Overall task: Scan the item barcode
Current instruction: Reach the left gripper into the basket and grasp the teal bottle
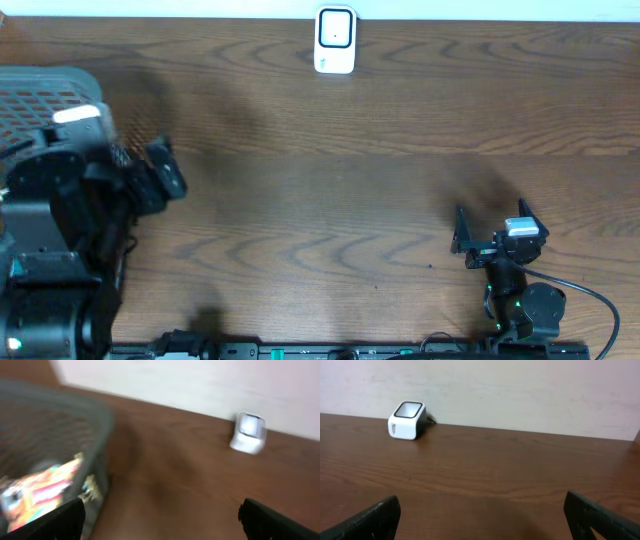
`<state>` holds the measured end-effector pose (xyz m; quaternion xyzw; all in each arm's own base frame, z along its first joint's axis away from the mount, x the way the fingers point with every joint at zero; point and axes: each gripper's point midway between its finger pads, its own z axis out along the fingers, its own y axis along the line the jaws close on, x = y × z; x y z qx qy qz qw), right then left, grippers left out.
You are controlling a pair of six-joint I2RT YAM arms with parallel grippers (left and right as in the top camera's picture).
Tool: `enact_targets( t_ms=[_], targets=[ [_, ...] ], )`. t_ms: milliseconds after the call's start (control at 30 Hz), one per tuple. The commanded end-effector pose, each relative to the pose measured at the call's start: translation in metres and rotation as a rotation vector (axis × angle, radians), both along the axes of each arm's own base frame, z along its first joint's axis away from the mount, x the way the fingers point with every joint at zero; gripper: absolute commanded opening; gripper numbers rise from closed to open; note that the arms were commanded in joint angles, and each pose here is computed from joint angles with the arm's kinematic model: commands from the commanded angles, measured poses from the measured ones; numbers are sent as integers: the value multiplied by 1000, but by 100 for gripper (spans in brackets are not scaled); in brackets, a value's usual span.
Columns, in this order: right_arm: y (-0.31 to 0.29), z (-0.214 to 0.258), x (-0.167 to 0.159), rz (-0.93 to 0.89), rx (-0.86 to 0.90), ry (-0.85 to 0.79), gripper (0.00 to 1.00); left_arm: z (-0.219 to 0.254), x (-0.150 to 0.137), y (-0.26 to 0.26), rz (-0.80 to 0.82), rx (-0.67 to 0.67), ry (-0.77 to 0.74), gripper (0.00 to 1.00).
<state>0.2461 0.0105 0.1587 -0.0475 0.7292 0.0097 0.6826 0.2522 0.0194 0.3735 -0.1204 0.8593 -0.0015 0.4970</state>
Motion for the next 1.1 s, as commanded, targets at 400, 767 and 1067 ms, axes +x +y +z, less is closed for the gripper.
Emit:
enact_targets(
  t_ms=[400, 767, 1067],
  targets=[
    [2, -1, 0, 7, 2, 2, 99, 4, -82, 186, 958, -125, 195, 98],
    [2, -1, 0, 7, 2, 2, 99, -78, -130, 239, 1471, -689, 248, 98],
    [1, -1, 0, 3, 2, 2, 99, -100, -134, 250, 1891, -996, 29, 98]
  ],
)
